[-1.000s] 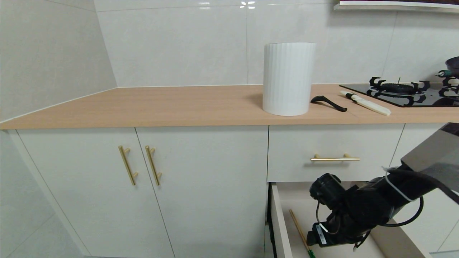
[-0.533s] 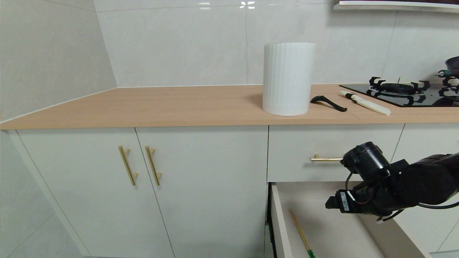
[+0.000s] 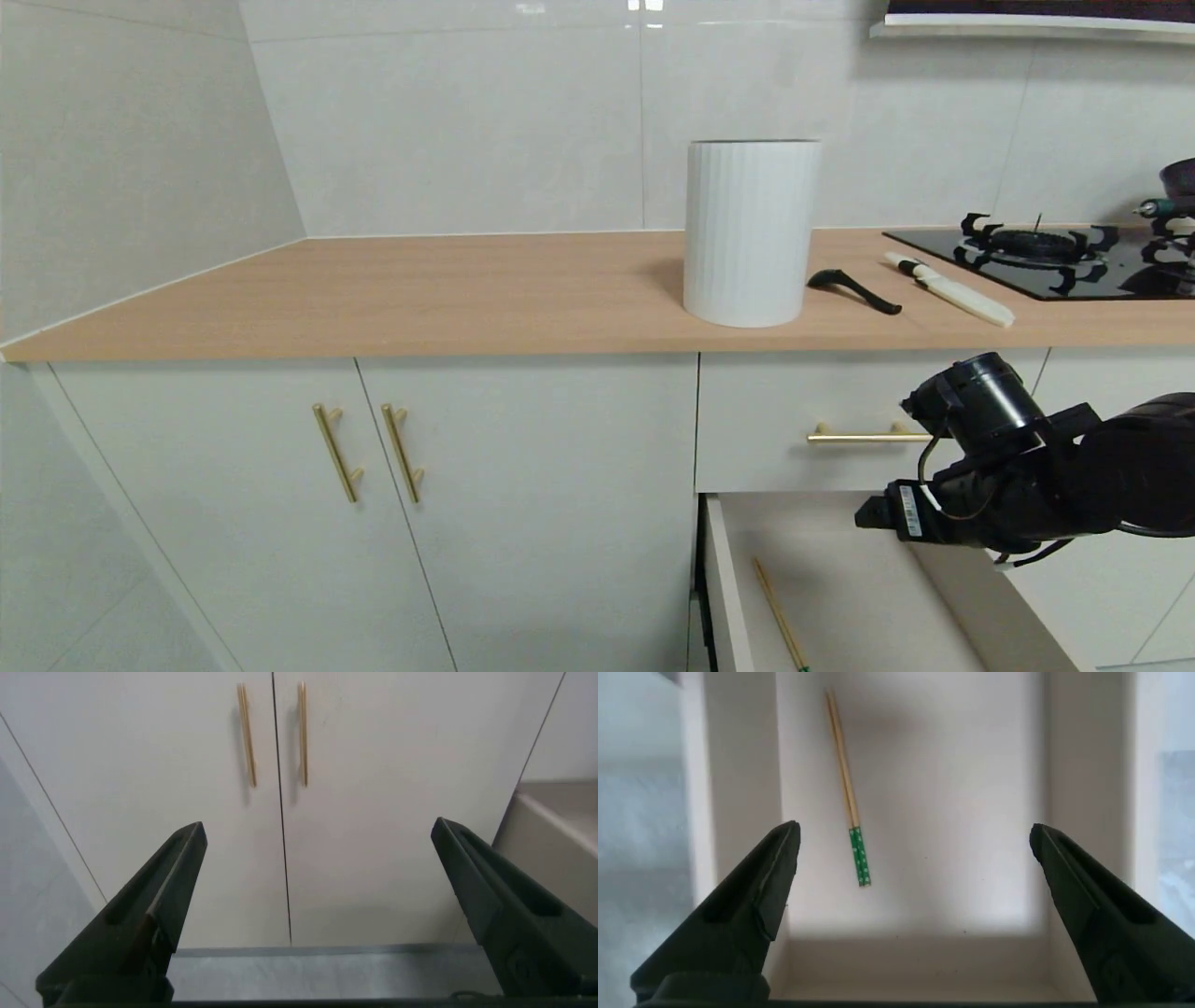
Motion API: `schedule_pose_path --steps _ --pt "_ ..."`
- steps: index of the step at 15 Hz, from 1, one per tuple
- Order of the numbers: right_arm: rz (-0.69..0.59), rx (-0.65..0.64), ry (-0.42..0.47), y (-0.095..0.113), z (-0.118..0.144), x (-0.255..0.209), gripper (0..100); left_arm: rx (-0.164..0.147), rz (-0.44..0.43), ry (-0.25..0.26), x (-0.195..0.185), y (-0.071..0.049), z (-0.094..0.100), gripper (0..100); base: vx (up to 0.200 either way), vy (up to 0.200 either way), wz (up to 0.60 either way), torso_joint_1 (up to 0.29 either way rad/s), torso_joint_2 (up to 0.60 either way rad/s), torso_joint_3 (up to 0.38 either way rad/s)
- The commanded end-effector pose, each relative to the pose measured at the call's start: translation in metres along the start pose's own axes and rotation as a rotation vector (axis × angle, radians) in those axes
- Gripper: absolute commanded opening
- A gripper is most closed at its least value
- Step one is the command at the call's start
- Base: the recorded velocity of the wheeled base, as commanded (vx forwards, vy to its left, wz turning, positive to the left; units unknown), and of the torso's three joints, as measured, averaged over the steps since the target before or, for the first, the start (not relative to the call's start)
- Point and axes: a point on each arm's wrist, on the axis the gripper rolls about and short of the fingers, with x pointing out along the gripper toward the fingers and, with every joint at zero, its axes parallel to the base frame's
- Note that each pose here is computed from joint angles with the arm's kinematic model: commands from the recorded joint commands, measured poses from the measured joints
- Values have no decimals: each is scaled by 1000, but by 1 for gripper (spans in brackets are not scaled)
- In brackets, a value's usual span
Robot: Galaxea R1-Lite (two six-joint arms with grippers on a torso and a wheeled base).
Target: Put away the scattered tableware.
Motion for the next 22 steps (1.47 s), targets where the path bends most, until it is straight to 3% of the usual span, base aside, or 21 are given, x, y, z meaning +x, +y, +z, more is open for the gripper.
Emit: schedule_pose_path --steps 1,14,17,20,22 --pt "2 -1 -2 0 0 -1 100 0 0 0 0 0 0 100 0 0 0 178 -554 -295" --pt "2 -9 -9 3 -1 -2 100 0 0 0 0 0 0 100 0 0 0 182 -462 -270" --pt "18 -20 -125 0 18 -1 100 0 0 0 0 0 0 100 0 0 0 34 -72 -41" --pt "24 -8 -311 -14 63 12 100 0 0 0 0 0 0 100 0 0 0 0 0 0" --pt "61 -35 -359 -26 89 28 100 0 0 0 0 0 0 100 0 0 0 0 0 0"
